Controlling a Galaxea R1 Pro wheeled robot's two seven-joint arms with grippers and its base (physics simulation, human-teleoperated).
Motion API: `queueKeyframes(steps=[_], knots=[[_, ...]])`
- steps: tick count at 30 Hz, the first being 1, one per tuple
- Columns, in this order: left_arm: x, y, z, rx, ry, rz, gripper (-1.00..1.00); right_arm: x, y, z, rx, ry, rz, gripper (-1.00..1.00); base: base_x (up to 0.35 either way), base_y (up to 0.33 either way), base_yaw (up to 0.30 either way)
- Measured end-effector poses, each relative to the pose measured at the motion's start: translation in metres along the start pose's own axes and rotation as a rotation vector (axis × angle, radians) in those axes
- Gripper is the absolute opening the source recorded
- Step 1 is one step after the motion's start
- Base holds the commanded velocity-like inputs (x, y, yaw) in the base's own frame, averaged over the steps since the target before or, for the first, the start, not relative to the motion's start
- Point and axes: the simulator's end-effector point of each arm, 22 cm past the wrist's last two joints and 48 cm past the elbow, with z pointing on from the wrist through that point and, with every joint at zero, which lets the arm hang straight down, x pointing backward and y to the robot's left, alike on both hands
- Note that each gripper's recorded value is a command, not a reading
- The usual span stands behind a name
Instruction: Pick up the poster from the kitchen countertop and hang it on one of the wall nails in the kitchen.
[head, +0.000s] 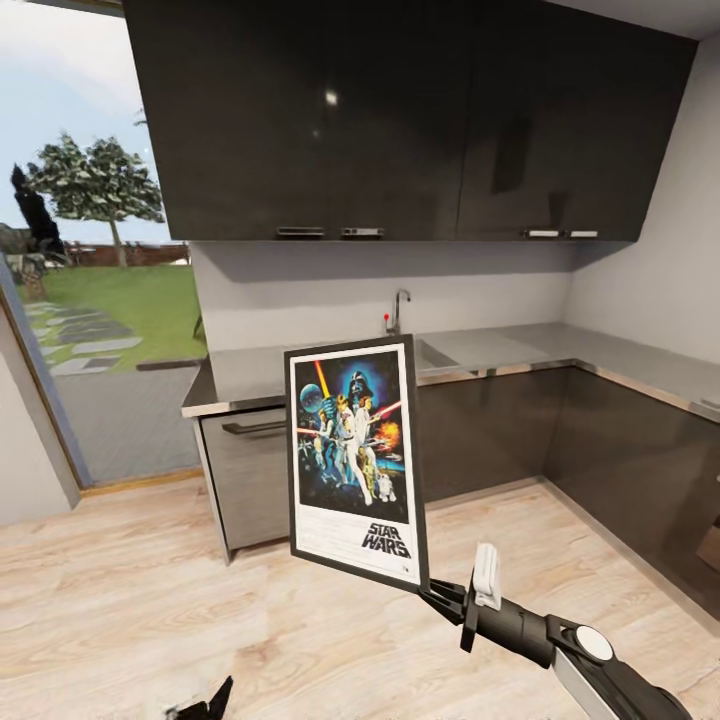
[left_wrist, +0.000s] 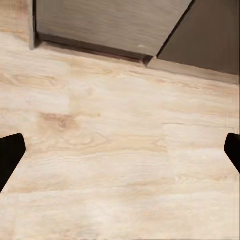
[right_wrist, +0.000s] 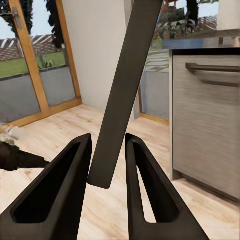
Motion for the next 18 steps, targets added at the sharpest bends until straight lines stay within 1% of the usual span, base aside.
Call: queueKeyframes(steps=[1,3,4,5,6,9,10,12,15,18], knots=[[0.003,0.01,0.009,-0.045,0.027,-0.049,1.0,-0.001,0.0,0.0,0.0,0.001,0.001,-1.0,0.0,0.0,0.0],[0.004,0.016,0.014,-0.065,0.053,-0.097,1.0,-0.002,0.0,-0.001,0.001,0.004,0.003,-1.0,0.0,0.0,0.0],[0.004,0.019,0.018,-0.067,0.07,-0.142,1.0,-0.003,0.0,-0.001,0.002,0.005,0.004,-1.0,0.0,0.0,0.0],[0.003,0.023,0.018,-0.07,0.077,-0.165,1.0,-0.004,0.0,-0.001,0.002,0.006,0.005,-1.0,0.0,0.0,0.0],[0.002,0.032,0.019,-0.085,0.084,-0.202,1.0,-0.005,-0.001,-0.001,0.003,0.007,0.006,-1.0,0.0,0.0,0.0],[0.001,0.051,0.016,-0.114,0.095,-0.241,1.0,-0.007,0.0,-0.001,0.004,0.01,0.01,-1.0,0.0,0.0,0.0],[0.001,0.053,0.016,-0.112,0.095,-0.247,1.0,-0.007,0.0,-0.001,0.004,0.011,0.012,-1.0,0.0,0.0,0.0],[-0.004,0.048,0.014,-0.066,0.089,-0.266,1.0,-0.009,0.0,-0.002,0.005,0.013,0.014,-1.0,0.0,0.0,0.0],[-0.005,0.048,0.01,-0.04,0.089,-0.27,1.0,-0.011,0.0,-0.002,0.005,0.016,0.018,-1.0,0.0,0.0,0.0],[-0.005,0.051,0.006,-0.038,0.094,-0.269,1.0,-0.013,0.001,-0.002,0.006,0.018,0.022,-1.0,0.0,0.0,0.0]])
